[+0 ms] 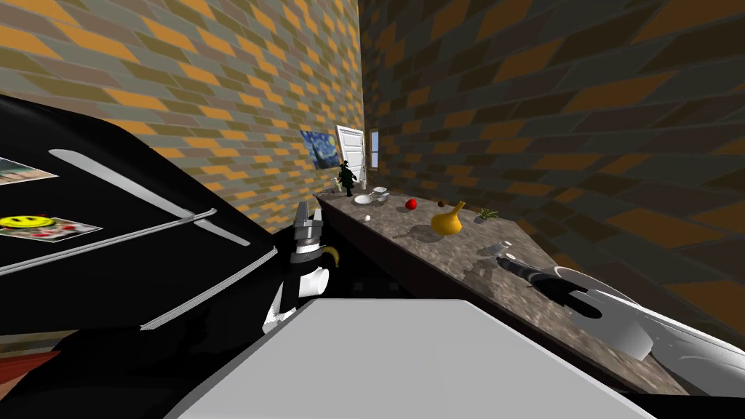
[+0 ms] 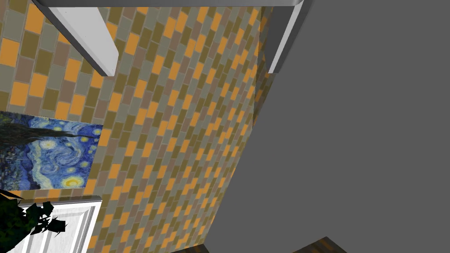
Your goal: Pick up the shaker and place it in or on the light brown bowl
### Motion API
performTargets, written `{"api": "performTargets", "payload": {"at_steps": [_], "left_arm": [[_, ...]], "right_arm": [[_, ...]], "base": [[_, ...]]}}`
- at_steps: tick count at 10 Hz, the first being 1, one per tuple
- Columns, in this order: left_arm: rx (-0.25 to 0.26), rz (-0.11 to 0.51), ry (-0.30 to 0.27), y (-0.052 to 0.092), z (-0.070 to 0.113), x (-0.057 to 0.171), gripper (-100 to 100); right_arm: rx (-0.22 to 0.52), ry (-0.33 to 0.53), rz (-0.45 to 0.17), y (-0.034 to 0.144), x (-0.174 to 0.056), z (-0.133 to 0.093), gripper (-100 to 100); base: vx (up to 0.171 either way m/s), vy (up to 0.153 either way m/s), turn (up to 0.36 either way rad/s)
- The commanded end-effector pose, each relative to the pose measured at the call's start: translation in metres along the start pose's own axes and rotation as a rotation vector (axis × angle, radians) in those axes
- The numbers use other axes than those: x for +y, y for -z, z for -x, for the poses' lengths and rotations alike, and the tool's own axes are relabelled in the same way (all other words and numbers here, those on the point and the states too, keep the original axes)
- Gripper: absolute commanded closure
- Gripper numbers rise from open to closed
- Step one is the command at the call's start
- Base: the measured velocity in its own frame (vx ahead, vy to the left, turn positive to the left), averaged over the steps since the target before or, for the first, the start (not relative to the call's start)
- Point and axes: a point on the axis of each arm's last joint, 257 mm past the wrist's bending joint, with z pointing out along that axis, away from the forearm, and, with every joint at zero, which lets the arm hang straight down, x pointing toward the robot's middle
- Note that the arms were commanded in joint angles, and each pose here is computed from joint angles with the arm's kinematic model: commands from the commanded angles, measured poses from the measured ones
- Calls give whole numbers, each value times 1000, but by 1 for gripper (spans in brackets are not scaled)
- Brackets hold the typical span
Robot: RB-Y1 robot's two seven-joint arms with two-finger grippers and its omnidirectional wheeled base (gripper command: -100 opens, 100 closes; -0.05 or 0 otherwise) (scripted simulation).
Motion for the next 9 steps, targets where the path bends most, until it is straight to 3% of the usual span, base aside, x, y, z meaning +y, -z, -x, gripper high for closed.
{"api": "performTargets", "payload": {"at_steps": [1,2,4,5,8,9], "left_arm": [[0,0,0,0,0,0,0],[0,0,0,0,0,0,0],[0,0,0,0,0,0,0],[0,0,0,0,0,0,0],[0,0,0,0,0,0,0],[0,0,0,0,0,0,0]], "right_arm": [[-3,4,-15,-1,3,2,100],[-17,8,29,-14,40,6,100],[-21,9,-1,-15,39,9,100],[-27,16,46,-24,78,11,100],[-33,15,14,-26,77,17,100],[-38,23,62,-33,118,20,100]], "base": [[-33,-58,31],[-47,-83,-187],[-40,-53,-36],[-45,-82,-187],[-27,-43,-23],[-29,-72,-176]]}}
